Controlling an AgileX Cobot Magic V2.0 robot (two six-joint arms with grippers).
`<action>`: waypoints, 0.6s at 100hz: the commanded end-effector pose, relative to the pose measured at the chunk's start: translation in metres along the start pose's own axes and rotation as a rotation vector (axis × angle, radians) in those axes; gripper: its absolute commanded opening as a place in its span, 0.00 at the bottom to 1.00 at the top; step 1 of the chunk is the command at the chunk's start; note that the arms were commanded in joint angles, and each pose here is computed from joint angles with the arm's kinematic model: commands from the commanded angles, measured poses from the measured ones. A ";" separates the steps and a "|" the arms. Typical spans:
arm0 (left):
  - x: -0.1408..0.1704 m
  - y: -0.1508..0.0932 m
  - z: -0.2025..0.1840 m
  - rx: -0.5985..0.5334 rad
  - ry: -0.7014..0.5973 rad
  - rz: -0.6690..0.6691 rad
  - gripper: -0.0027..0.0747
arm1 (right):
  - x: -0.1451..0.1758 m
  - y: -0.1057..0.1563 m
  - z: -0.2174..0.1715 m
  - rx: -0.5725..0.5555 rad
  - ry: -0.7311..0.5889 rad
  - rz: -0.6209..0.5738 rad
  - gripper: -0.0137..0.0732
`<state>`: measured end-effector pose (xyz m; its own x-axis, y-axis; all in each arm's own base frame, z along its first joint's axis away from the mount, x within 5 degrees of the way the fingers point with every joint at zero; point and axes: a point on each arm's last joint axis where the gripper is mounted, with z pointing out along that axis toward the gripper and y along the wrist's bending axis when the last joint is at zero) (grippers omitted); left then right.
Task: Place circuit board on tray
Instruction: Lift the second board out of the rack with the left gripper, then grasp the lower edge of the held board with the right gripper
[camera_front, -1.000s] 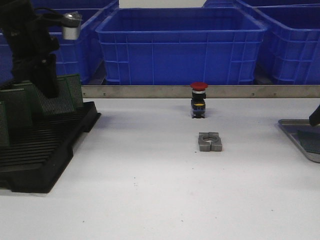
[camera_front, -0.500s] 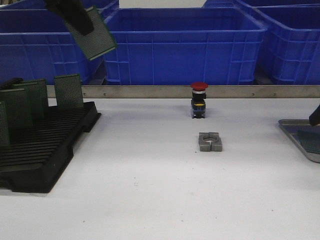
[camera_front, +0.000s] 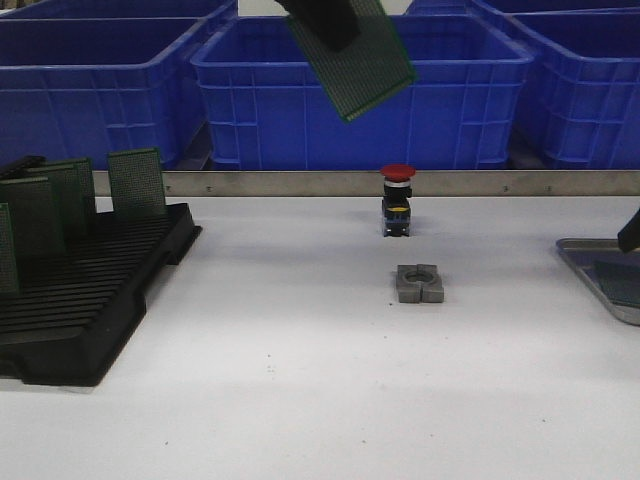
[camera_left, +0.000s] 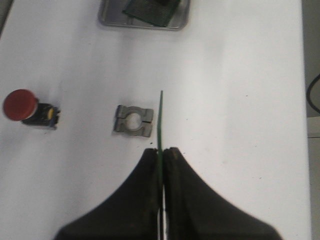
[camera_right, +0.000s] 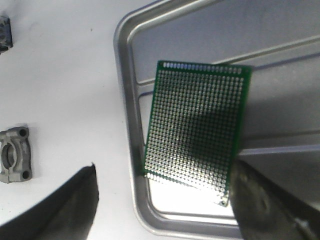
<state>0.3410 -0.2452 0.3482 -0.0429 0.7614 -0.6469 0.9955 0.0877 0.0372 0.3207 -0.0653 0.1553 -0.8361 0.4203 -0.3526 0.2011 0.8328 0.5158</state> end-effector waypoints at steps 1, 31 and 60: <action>-0.021 -0.024 -0.017 0.038 -0.060 0.029 0.01 | -0.010 0.011 -0.014 -0.042 -0.045 -0.017 0.80; -0.020 -0.030 -0.007 0.073 -0.043 0.020 0.01 | -0.019 0.041 -0.028 -0.243 0.001 -0.166 0.80; -0.020 -0.031 -0.007 0.073 -0.044 0.020 0.01 | -0.020 0.112 -0.054 -0.766 -0.054 -0.672 0.80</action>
<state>0.3278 -0.2609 0.3339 -0.0439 0.7783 -0.6263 0.9988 0.0465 -0.0122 0.3395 -0.0204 0.2153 -0.7977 0.0538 -0.6006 -0.4341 0.6400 0.6339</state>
